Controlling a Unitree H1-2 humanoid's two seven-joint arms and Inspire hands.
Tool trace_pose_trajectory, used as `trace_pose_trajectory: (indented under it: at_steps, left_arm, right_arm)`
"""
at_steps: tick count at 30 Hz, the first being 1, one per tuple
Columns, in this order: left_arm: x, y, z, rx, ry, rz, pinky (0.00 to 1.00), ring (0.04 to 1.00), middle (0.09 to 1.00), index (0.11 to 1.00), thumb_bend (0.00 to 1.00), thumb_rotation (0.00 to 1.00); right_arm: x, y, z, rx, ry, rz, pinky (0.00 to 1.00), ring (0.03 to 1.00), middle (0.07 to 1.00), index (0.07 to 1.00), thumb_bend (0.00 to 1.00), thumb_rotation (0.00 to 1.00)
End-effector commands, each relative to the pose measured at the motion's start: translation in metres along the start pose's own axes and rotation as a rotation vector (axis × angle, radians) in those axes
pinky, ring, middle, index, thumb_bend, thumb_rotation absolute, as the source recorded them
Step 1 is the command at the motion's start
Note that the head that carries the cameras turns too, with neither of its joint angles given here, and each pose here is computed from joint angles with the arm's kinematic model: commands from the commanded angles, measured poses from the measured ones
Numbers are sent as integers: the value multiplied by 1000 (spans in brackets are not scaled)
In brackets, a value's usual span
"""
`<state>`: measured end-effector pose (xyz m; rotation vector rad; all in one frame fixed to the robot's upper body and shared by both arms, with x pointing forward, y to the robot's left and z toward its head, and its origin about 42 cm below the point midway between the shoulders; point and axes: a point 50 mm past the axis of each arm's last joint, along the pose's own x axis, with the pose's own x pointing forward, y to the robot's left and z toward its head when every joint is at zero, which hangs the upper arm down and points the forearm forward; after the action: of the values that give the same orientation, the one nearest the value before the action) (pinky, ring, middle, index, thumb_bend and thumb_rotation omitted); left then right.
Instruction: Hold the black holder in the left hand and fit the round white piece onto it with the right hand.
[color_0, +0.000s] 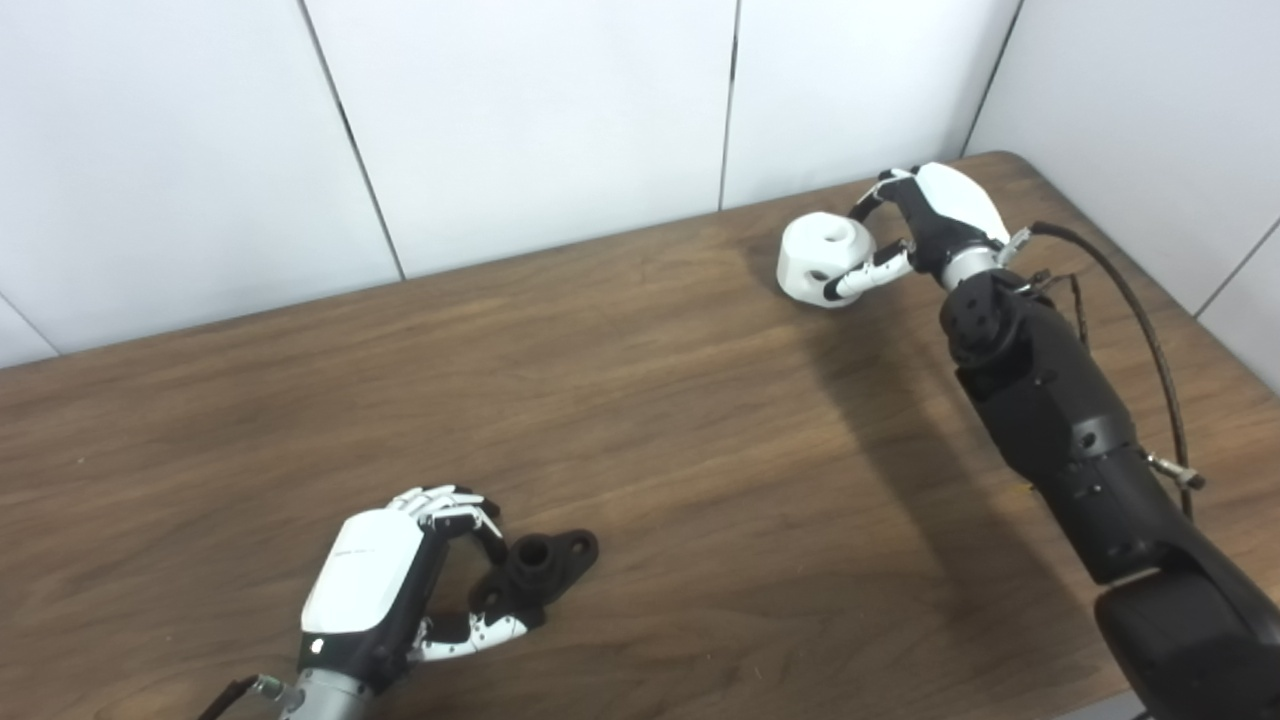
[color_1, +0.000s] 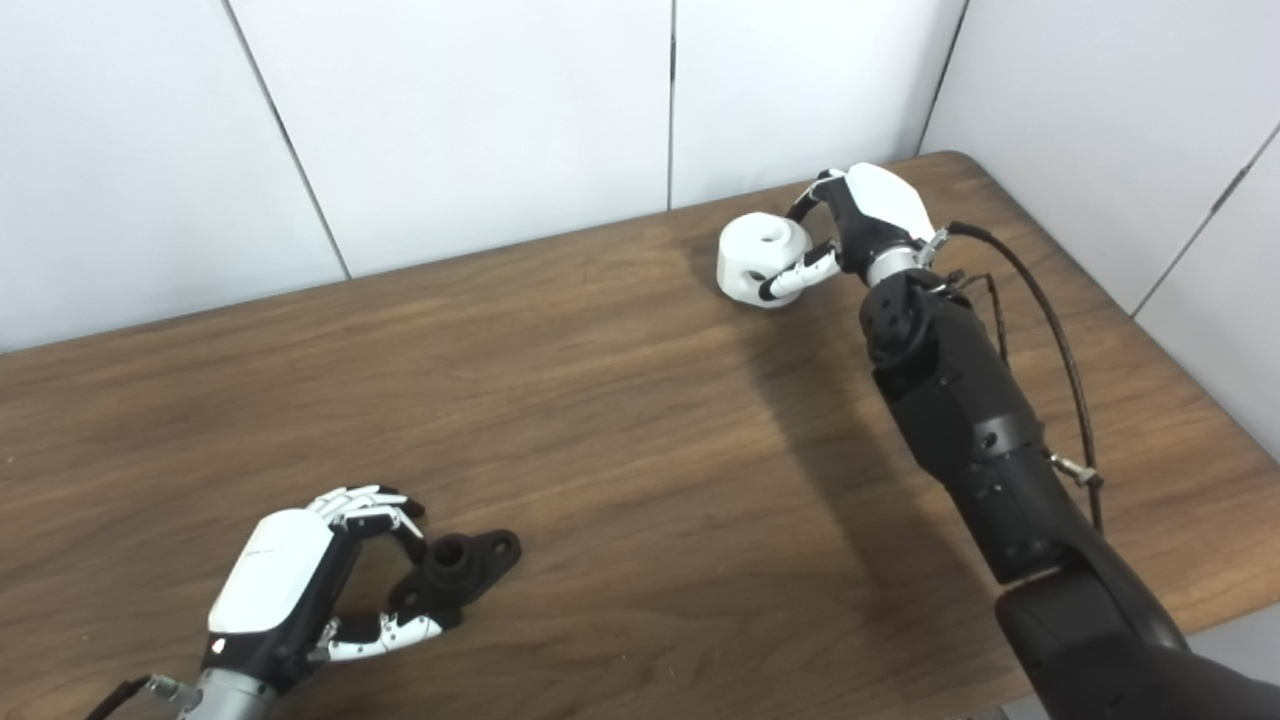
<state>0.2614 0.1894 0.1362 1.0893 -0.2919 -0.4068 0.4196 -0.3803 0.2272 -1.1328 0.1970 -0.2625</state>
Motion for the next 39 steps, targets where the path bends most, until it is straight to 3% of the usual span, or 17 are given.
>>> trace_pose_trajectory:
  at_steps: [1,39]
  left_arm:
    - [-1,1,-3,15,17,-3,867,819,731,484,521,46]
    - [-3,2,-3,18,15,-7,873,818,732,484,521,47]
  right_arm:
    - [8,-33,7,-20,-50,-98,1000,1000,918,623,904,221]
    - [10,-24,11,-12,-52,-72,1000,1000,920,656,899,264]
